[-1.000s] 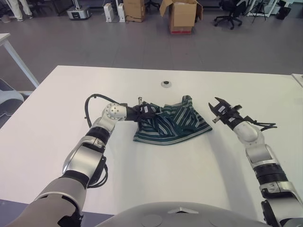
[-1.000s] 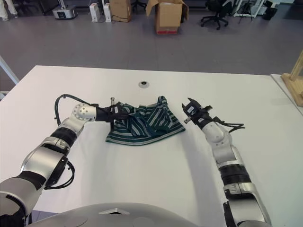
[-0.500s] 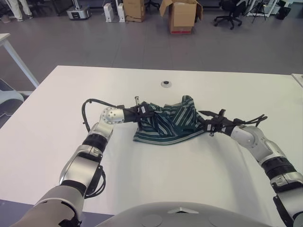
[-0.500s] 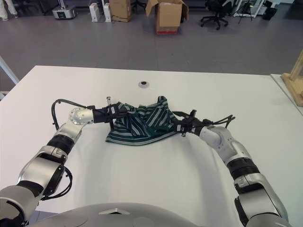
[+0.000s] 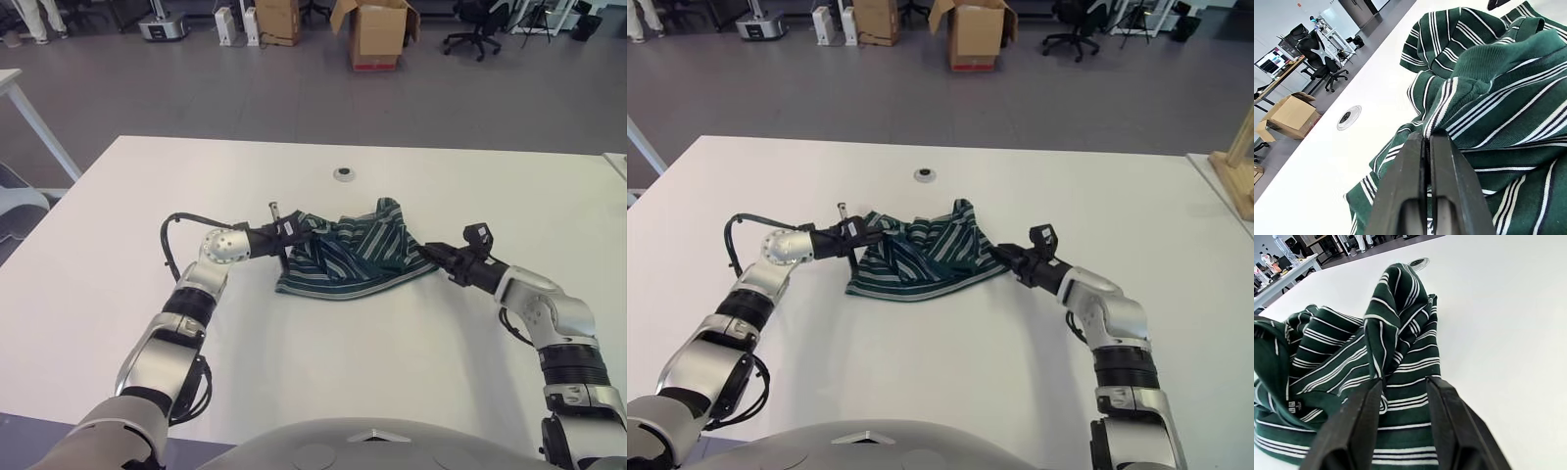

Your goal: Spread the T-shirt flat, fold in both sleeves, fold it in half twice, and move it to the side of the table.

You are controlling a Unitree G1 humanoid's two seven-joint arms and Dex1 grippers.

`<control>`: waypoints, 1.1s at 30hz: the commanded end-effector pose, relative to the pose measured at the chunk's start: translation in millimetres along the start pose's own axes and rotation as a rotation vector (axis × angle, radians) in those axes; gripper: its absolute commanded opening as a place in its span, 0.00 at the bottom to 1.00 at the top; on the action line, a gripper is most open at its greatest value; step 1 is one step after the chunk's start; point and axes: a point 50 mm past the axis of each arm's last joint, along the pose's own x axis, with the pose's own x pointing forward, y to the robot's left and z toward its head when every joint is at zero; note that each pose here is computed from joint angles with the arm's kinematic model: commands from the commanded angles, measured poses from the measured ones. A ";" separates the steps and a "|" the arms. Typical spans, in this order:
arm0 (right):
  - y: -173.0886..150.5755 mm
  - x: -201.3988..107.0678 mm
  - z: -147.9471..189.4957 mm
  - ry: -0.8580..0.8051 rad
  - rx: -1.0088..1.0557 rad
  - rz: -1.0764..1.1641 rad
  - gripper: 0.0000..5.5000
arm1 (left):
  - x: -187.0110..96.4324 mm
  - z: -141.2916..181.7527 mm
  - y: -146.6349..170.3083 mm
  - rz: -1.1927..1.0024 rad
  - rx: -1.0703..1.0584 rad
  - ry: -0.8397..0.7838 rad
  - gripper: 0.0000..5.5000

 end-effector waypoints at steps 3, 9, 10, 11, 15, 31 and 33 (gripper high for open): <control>8.8 3.4 8.3 -0.024 0.054 0.045 0.31 | -4.1 -2.5 -1.2 0.020 -0.016 0.010 0.01; 16.4 21.8 -0.1 0.000 0.073 0.064 0.31 | -2.8 -1.1 -0.8 0.016 -0.011 0.009 0.01; 15.8 25.3 -2.9 0.007 0.076 0.052 0.31 | -3.1 -1.1 -1.0 0.016 -0.011 0.008 0.01; 15.2 27.8 -4.7 0.011 0.082 0.044 0.31 | -3.1 -1.0 -1.0 0.016 -0.010 0.008 0.01; 15.3 35.5 -11.3 0.029 0.097 0.041 0.31 | -3.9 -0.3 -0.7 0.019 -0.009 0.006 0.01; 3.4 12.7 62.8 -0.057 -0.454 -0.096 0.31 | -7.3 -2.8 -1.7 0.030 -0.001 0.018 0.01; -0.5 7.2 73.8 0.059 -0.956 -0.149 0.31 | -8.2 -4.3 -2.7 0.022 0.018 0.033 0.01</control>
